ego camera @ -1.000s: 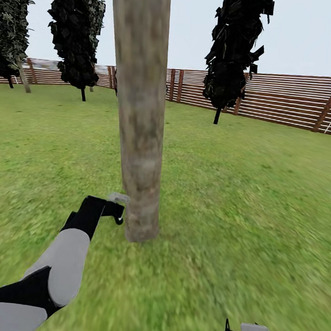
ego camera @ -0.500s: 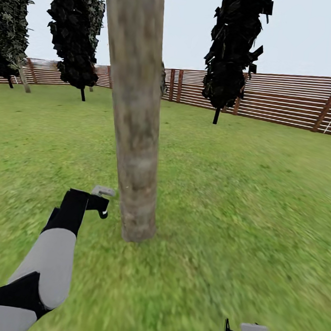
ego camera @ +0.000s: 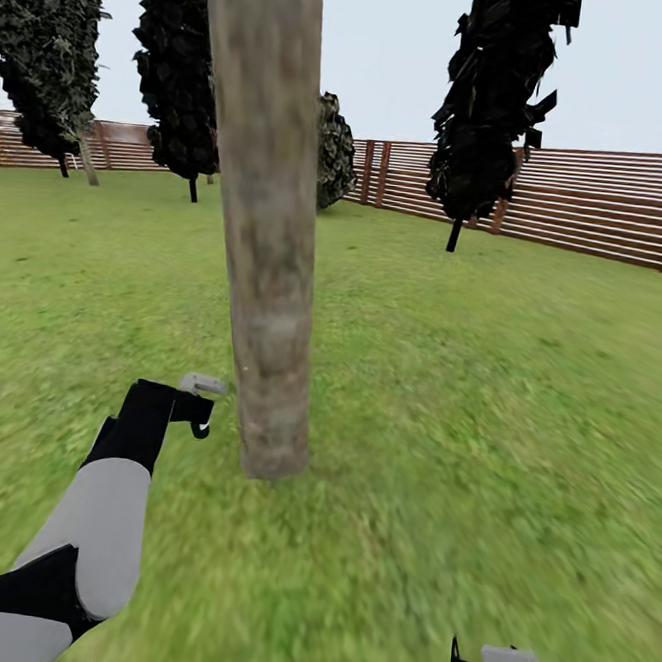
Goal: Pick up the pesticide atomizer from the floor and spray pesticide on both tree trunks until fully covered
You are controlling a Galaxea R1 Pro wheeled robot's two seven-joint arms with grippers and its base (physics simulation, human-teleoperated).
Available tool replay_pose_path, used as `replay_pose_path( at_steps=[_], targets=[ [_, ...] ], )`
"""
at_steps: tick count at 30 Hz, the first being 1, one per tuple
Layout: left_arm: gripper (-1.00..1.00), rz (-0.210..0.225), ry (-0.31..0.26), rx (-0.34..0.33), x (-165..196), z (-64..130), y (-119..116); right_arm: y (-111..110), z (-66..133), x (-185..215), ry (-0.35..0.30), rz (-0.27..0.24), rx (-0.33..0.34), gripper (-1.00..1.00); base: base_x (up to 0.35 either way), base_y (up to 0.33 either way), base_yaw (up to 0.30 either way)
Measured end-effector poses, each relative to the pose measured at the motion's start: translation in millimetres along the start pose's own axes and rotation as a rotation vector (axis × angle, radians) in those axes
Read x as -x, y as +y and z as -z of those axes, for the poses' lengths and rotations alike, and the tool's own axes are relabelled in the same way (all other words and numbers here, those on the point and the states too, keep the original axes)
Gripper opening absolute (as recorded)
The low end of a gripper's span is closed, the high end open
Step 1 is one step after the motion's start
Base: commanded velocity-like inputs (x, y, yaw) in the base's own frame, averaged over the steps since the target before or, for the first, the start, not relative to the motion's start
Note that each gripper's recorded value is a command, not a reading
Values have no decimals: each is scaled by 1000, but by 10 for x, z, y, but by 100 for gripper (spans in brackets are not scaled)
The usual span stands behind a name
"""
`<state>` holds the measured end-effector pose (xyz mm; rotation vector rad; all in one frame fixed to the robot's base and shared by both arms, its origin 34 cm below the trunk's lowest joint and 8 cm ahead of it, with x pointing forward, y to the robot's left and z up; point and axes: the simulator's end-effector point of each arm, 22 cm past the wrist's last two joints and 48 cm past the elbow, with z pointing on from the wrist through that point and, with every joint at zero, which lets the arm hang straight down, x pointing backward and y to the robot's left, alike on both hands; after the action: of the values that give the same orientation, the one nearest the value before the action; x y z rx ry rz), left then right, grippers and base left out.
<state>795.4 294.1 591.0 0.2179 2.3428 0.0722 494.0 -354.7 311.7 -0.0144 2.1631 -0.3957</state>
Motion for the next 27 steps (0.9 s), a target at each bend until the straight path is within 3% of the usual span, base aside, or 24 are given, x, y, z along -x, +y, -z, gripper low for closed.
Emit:
replay_pose_path(
  at_steps=[6,9,18,27],
  targets=[
    [-100,8,-2,4,2,-1,11,-1,0,0,0,0,0,100,-7,-272,276],
    [-100,10,-1,50,-10,-1,114,-1,0,0,0,0,0,100,-85,-272,209],
    [-100,16,15,60,-133,-37,75,-2,-1,2,0,0,-1,100,-39,-272,17],
    [-100,11,16,27,-124,-68,-148,-4,-1,2,0,0,-2,100,0,-273,48]
  ],
)
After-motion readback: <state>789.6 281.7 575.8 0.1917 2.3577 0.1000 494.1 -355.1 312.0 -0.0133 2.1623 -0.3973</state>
